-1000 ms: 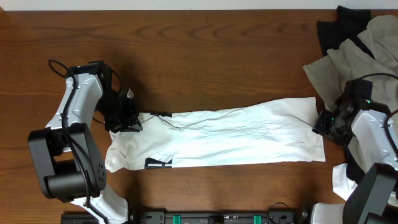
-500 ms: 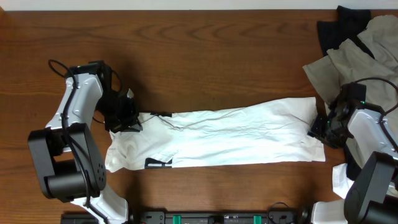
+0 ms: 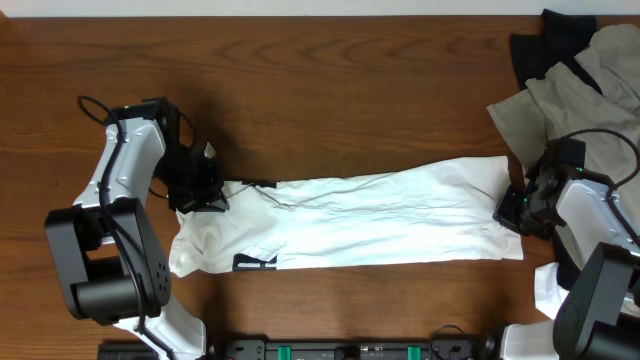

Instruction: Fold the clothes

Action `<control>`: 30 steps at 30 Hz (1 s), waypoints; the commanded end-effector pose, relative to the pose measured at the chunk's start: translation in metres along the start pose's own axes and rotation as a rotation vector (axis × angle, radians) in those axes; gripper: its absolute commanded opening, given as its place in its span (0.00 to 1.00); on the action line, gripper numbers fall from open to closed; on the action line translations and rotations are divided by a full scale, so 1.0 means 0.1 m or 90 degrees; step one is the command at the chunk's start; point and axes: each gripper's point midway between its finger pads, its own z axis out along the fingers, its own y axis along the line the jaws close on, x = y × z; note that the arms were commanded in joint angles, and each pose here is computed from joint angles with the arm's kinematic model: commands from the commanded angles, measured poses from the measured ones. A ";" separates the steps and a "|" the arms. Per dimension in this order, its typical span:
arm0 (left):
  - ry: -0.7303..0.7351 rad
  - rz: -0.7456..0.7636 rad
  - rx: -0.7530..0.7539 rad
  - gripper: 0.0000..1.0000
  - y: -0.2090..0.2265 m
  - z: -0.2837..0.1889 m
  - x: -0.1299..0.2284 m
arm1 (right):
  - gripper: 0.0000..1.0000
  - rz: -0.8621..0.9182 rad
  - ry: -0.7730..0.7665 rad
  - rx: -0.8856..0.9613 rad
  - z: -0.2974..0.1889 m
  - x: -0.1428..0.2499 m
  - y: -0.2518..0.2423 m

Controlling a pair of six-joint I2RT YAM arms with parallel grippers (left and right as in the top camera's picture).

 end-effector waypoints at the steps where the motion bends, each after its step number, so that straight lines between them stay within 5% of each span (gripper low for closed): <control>1: -0.002 -0.003 0.005 0.09 -0.01 -0.03 0.04 | 0.01 -0.014 0.006 -0.031 -0.09 -0.03 0.09; 12: -0.002 -0.003 0.005 0.09 -0.01 -0.03 0.04 | 0.01 -0.050 -0.054 -0.053 -0.80 -0.13 0.21; 30: -0.003 -0.002 0.005 0.09 -0.01 -0.03 0.04 | 0.01 -0.080 0.019 -0.044 -0.90 0.26 0.14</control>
